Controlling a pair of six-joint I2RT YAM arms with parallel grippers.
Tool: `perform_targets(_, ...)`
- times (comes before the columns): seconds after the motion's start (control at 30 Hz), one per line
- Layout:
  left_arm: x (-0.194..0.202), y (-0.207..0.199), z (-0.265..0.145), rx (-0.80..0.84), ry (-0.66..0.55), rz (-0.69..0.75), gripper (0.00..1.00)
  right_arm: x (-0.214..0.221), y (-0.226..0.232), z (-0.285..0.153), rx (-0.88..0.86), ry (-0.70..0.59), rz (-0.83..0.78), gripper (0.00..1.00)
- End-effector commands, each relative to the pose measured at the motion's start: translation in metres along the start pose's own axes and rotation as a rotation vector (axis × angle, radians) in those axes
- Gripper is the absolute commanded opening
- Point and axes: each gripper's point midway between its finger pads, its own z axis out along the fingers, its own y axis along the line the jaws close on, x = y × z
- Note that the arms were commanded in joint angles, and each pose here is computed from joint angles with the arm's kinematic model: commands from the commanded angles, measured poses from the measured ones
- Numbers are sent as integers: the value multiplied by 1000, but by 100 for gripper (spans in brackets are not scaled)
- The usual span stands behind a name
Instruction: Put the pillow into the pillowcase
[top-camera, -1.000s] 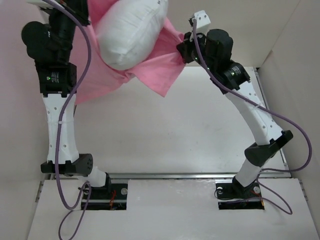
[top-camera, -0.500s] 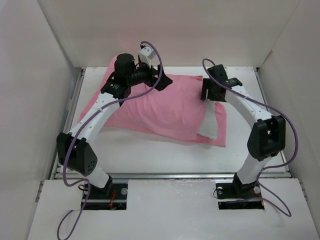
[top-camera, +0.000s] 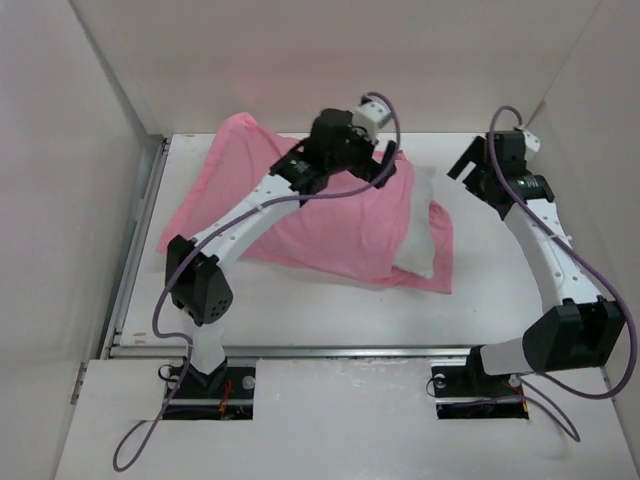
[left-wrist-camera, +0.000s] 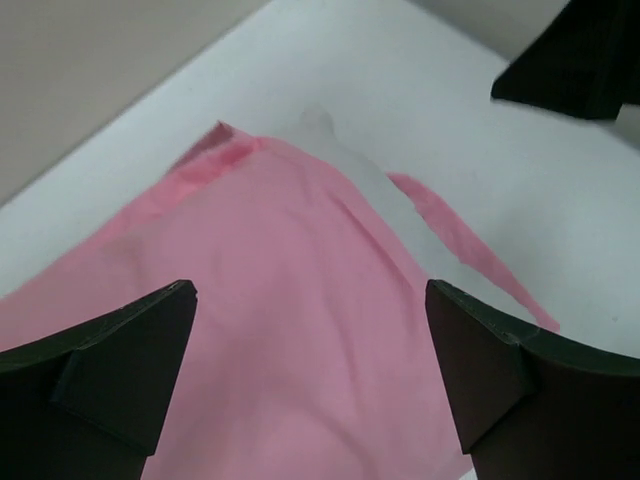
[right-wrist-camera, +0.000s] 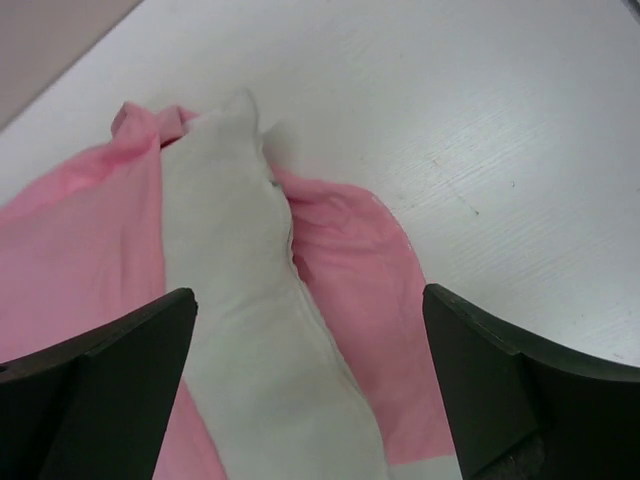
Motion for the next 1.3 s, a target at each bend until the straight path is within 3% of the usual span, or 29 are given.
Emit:
perform_targets(0.0,24,-26,16,-123,79,64,100,2,-20,13,-61,44,195,100)
perform_targets(0.07,41,-48,31,-159,109,74,100,3,-22,17,-141,68,236,100)
perform_targets(0.17,58,-57,46,-181,166,28,100,41,-8,30,-284,196,176,86)
perform_targets(0.2,60,-59,50,-187,175,-27,100,56,3,30,-365,262,162,75)
perform_targets(0.27,49,-61,56,-190,162,-66,100,81,2,48,-372,339,145,62)
perform_targets(0.3,67,-61,65,-223,213,-78,100,89,3,54,-392,361,132,44)
perform_targets(0.33,68,-66,68,-239,218,-66,100,96,1,61,-381,382,123,36)
perform_targets(0.37,53,-68,70,-266,185,-69,100,109,1,71,-391,423,118,33)
perform_targets(0.4,71,-76,77,-292,231,-44,100,109,8,75,-446,417,88,30)
perform_targets(0.47,62,-65,75,-401,203,-67,100,124,27,68,-569,483,78,26)
perform_targets(0.63,65,-70,63,-396,215,-130,100,153,97,51,-753,493,-73,26)
perform_targets(0.8,68,-39,37,-538,230,-126,100,160,169,34,-916,504,-133,28)
perform_targets(0.97,87,-14,17,-617,298,-121,100,150,133,66,-699,491,-32,35)
perform_targets(1.07,93,-2,0,-678,324,-113,100,130,88,72,-656,503,116,48)
perform_targets(1.27,115,20,-12,-827,390,-38,100,111,56,61,-576,410,96,66)
